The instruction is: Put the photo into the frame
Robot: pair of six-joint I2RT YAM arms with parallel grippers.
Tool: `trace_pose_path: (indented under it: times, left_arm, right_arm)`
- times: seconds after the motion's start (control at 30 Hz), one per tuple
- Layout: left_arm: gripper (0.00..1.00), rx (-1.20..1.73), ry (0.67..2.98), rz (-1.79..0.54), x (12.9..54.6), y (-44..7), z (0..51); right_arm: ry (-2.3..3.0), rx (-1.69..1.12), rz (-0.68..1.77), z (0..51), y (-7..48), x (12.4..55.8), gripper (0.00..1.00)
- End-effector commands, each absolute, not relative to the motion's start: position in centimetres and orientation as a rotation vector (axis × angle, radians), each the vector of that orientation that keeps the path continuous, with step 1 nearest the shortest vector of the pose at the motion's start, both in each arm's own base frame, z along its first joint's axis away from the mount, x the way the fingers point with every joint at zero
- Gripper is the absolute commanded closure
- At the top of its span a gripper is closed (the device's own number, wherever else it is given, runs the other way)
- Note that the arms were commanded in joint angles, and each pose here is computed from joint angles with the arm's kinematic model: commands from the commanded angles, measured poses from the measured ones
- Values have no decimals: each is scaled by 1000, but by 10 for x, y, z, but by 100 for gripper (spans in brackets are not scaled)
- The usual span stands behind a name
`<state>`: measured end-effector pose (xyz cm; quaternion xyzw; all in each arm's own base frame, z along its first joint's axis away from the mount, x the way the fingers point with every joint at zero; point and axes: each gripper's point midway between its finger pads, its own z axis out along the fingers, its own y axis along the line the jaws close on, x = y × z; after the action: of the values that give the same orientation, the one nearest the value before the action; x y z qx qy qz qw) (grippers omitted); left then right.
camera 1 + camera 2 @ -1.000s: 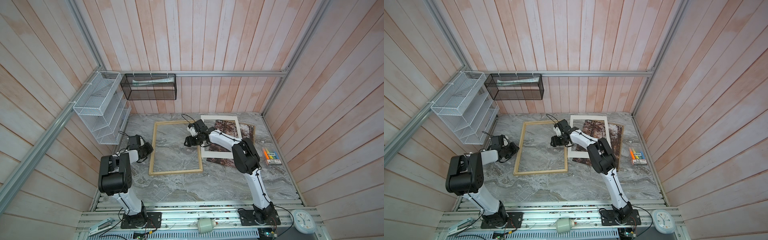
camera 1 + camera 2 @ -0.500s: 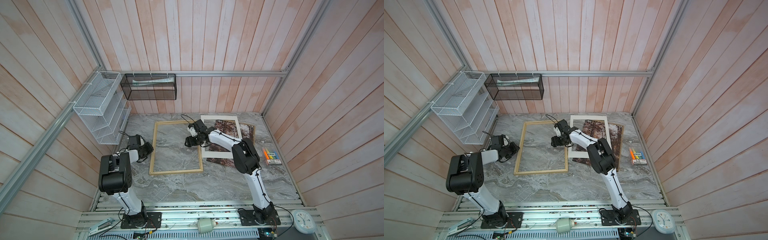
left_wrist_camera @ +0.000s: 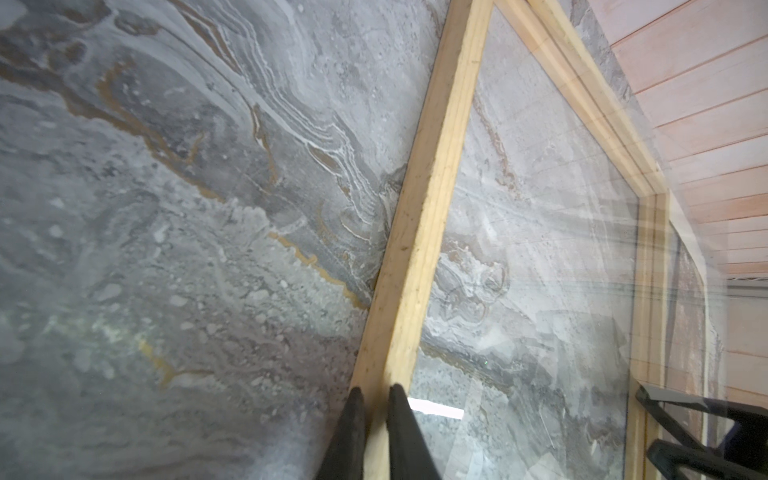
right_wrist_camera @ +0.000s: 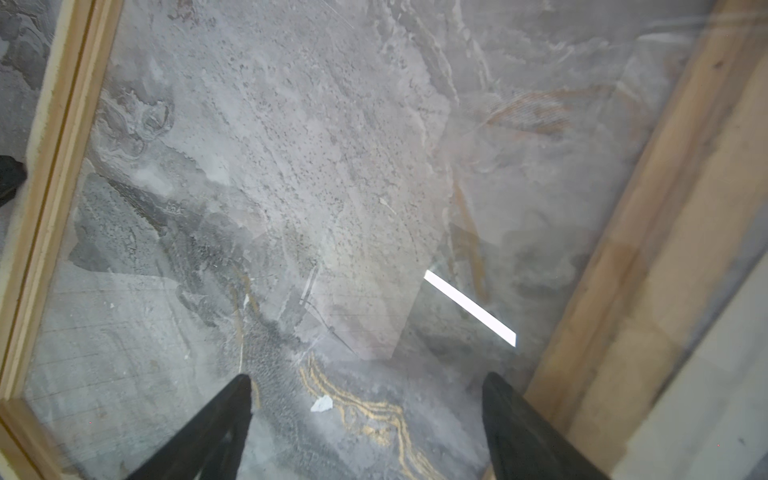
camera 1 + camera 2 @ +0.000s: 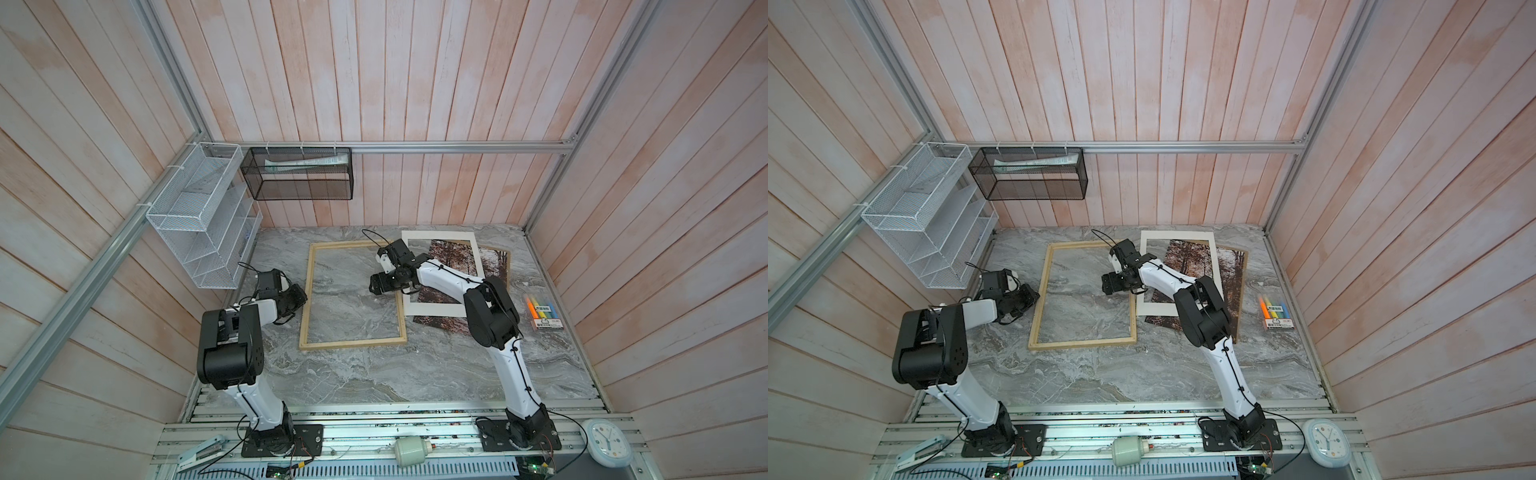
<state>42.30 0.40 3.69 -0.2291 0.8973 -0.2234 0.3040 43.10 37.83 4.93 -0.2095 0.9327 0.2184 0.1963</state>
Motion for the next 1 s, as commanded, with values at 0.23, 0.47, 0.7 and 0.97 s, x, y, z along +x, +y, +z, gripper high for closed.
trace_pose_path:
  times: [0.23,0.47,0.7,0.97]
  left_arm:
    - [86,-634,2482,-610,406,-5,12]
    - [87,-630,2482,-611,407,-6,12]
    - [87,-630,2484,-614,406,-6,11]
    - [87,-631,2482,-614,406,-6,11]
  right_arm:
    - [2565,-600,570,76,376,431,12]
    - [2543,-606,647,84,382,428,12]
    - [2547,-593,623,84,377,430,12]
    - [2553,-573,585,83,366,433,12]
